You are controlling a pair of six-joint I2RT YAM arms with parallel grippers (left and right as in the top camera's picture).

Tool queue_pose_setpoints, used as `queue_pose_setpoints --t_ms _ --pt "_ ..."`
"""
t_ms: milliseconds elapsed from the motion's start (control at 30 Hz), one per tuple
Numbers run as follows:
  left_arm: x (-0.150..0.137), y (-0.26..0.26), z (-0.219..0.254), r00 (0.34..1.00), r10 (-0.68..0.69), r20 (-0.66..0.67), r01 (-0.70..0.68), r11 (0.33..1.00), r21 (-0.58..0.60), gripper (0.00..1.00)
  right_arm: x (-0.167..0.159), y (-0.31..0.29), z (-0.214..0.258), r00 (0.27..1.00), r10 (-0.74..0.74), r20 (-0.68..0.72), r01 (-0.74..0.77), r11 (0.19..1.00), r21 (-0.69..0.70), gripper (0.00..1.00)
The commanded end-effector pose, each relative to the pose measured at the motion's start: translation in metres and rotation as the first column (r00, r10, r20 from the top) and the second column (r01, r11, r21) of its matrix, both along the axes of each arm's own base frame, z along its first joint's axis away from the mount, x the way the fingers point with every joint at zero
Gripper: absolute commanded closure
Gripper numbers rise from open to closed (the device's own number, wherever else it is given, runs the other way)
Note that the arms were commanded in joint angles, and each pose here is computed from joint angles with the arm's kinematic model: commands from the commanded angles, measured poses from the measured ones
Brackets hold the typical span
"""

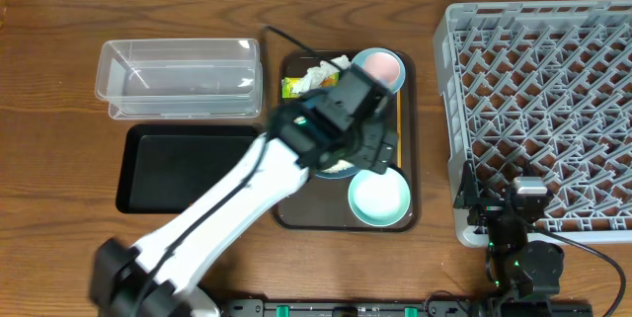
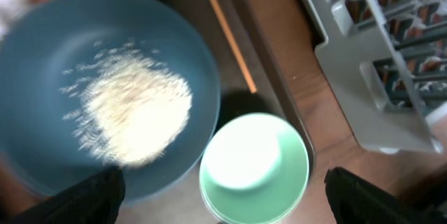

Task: Sort waste into correct bins and load items into the dishwasher rack
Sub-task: 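Reach the left gripper to the rim of the blue rice bowl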

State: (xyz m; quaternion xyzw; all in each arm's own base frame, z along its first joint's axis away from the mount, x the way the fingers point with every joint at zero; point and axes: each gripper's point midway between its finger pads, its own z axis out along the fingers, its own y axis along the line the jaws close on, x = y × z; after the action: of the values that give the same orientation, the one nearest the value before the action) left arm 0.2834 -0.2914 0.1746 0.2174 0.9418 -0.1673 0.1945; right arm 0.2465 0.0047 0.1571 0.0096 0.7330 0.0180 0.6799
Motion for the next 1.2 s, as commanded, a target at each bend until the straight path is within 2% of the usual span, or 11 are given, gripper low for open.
queue_pose_setpoints --t_ms 0,100,233,267,467,633,767,933,1167 --pt "0.008 -0.02 -0.02 0.999 -0.016 -0.031 0.015 1.0 -0.014 0.07 0.0 0.001 -0.001 1.0 0.003 -0.004 -0.003 1.0 0.006 0.01" --pt "0.022 -0.026 -0.045 1.0 0.001 -0.025 0.0 1.0 0.021 0.11 0.0 0.001 -0.001 1.0 0.003 -0.004 -0.003 1.0 0.006 0.01" --pt "0.037 -0.025 -0.08 0.999 0.031 -0.011 -0.03 0.994 0.104 0.13 0.0 0.001 -0.001 1.0 0.003 -0.004 -0.003 1.0 0.006 0.01" --pt "0.039 -0.024 -0.087 0.999 0.036 -0.01 -0.034 0.992 0.123 0.16 0.0 0.001 -0.001 1.0 0.003 -0.003 -0.003 1.0 0.006 0.01" --pt "0.038 -0.031 -0.119 1.0 0.025 0.016 -0.028 0.977 0.21 0.22 0.0 0.001 -0.001 1.0 0.003 -0.004 -0.003 1.0 0.006 0.01" --pt "0.036 -0.039 -0.129 0.995 0.004 0.1 -0.033 0.958 0.286 0.26 0.0 0.001 -0.001 1.0 0.003 -0.004 -0.003 1.0 0.006 0.01" --pt "0.04 -0.036 -0.131 0.982 0.05 0.182 -0.109 0.937 0.332 0.3 0.0 0.001 -0.001 1.0 0.003 -0.004 -0.003 1.0 0.006 0.01" --pt "0.042 -0.037 -0.137 0.98 0.05 0.193 -0.115 0.933 0.341 0.34 0.0 0.001 -0.001 1.0 0.003 -0.004 -0.003 1.0 0.006 0.01" --pt "0.045 -0.041 -0.138 0.978 0.053 0.201 -0.118 0.937 0.328 0.47 0.0 0.001 -0.001 1.0 0.003 -0.004 -0.003 1.0 0.006 0.01"
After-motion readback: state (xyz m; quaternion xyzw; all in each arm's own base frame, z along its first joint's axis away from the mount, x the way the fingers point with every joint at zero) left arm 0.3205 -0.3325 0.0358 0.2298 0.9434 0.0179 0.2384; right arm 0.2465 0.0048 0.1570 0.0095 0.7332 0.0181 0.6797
